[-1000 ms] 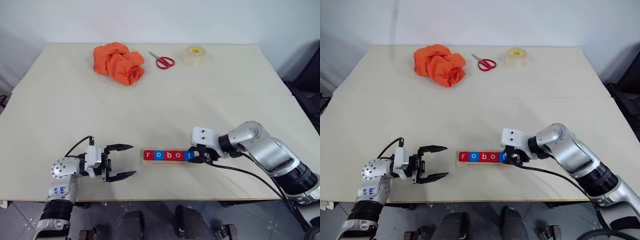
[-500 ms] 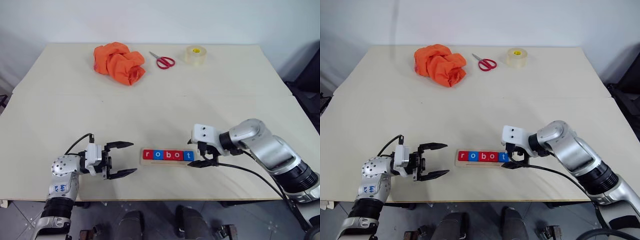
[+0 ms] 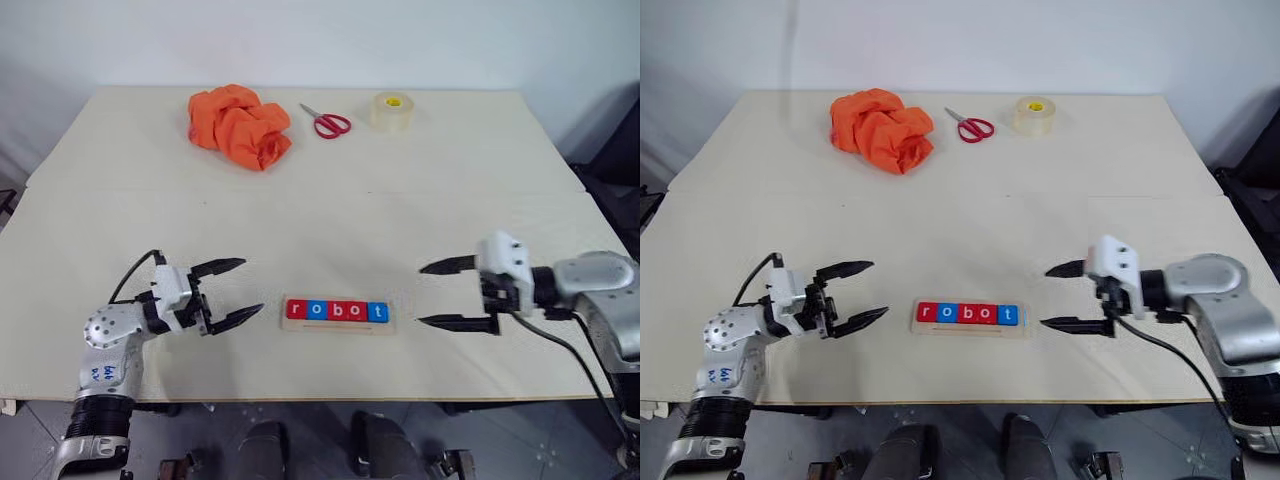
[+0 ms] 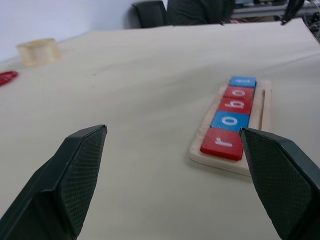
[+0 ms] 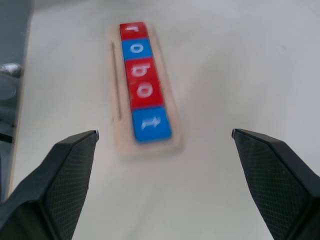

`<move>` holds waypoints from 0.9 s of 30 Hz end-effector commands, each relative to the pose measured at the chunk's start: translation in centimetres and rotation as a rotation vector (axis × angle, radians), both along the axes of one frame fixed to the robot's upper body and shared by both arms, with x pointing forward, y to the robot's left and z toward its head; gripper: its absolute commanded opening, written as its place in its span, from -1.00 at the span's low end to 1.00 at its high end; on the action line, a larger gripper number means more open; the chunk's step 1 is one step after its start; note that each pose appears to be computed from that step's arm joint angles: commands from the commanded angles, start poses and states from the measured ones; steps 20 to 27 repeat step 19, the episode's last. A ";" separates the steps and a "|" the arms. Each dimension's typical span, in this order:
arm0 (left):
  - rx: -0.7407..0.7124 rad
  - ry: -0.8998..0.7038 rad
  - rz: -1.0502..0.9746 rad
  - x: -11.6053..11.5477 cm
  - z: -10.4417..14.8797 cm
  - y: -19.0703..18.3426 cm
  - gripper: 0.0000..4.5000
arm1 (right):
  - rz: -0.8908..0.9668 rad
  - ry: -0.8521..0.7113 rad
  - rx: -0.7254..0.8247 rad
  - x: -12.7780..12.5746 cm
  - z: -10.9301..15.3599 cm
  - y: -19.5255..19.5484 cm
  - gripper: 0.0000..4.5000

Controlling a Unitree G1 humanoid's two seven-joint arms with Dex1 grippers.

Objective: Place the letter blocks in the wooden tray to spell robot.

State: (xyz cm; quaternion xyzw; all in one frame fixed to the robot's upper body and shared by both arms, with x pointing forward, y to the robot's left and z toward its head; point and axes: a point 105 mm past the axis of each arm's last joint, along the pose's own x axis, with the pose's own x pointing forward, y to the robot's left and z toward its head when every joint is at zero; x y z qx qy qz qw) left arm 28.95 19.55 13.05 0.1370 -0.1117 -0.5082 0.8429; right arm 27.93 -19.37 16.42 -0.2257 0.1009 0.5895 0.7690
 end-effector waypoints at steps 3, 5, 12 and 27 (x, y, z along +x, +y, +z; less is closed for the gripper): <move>0.013 -0.033 0.023 -1.4 1.5 2.6 1.00 | 0.045 -0.068 0.070 0.0 1.8 -3.0 0.99; 0.013 -0.036 0.032 -1.6 1.9 3.3 1.00 | 0.049 -0.080 0.101 0.3 2.3 -3.6 0.99; -0.001 -0.083 0.052 -1.3 3.5 4.0 1.00 | 0.068 -0.109 0.116 1.3 2.7 -4.0 0.99; -0.029 -0.142 0.047 -0.6 4.5 3.7 1.00 | 0.068 -0.140 0.146 2.0 3.3 -3.5 0.99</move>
